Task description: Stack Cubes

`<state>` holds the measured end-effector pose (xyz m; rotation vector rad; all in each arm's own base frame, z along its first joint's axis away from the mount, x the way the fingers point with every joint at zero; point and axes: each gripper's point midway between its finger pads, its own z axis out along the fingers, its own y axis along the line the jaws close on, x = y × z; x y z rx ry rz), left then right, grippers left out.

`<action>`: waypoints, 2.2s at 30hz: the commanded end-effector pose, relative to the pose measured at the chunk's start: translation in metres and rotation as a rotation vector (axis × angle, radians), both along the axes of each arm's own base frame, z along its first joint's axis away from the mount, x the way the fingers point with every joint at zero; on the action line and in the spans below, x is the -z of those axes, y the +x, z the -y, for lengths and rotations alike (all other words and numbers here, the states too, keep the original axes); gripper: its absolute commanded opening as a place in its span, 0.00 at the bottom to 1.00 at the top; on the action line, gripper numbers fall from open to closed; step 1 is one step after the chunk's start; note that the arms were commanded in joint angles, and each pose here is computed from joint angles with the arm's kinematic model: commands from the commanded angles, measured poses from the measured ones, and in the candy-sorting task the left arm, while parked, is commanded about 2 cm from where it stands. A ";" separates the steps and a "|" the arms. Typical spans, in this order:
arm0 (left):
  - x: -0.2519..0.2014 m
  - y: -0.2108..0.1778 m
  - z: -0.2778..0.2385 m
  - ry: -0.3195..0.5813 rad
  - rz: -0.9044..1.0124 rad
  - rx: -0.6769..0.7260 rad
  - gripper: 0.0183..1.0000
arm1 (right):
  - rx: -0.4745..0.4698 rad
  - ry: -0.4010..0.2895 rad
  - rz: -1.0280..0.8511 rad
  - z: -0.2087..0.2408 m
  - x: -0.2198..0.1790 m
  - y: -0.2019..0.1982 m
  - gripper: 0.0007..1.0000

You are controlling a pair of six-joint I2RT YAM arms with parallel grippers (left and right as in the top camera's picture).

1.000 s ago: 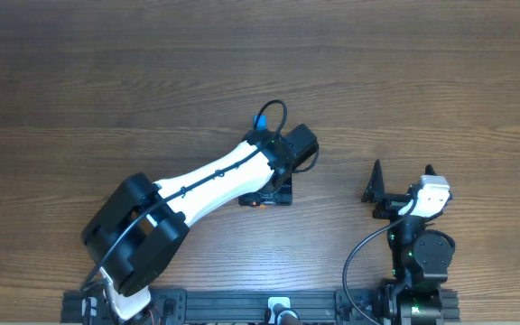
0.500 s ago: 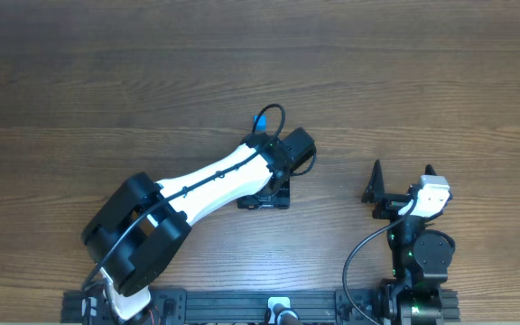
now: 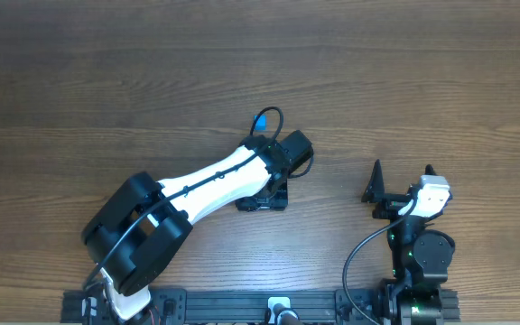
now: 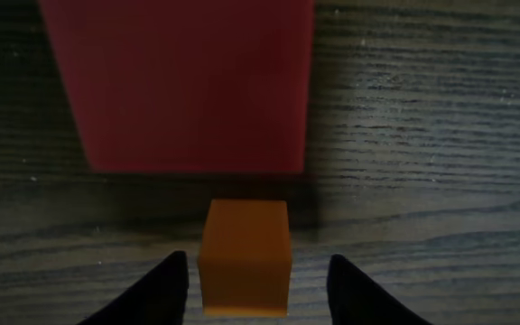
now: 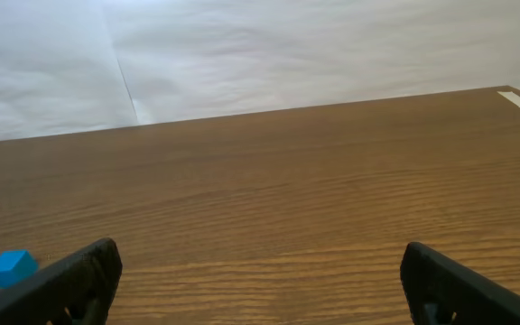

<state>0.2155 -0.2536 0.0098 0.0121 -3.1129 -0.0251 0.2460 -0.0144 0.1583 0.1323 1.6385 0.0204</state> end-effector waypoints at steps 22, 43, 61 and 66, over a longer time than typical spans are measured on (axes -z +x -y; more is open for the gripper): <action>0.013 0.002 -0.012 0.037 -0.003 -0.027 0.30 | 0.015 -0.008 0.000 0.003 0.001 0.000 0.99; -0.008 0.007 -0.010 -0.003 0.034 -0.035 0.02 | 0.015 -0.008 0.000 0.003 0.001 0.000 0.99; -0.094 0.056 -0.012 -0.070 0.193 -0.040 0.02 | 0.015 -0.008 0.000 0.003 0.001 0.000 0.99; -0.087 0.063 -0.012 -0.066 0.192 -0.012 0.02 | 0.015 -0.008 0.000 0.003 0.001 0.000 0.99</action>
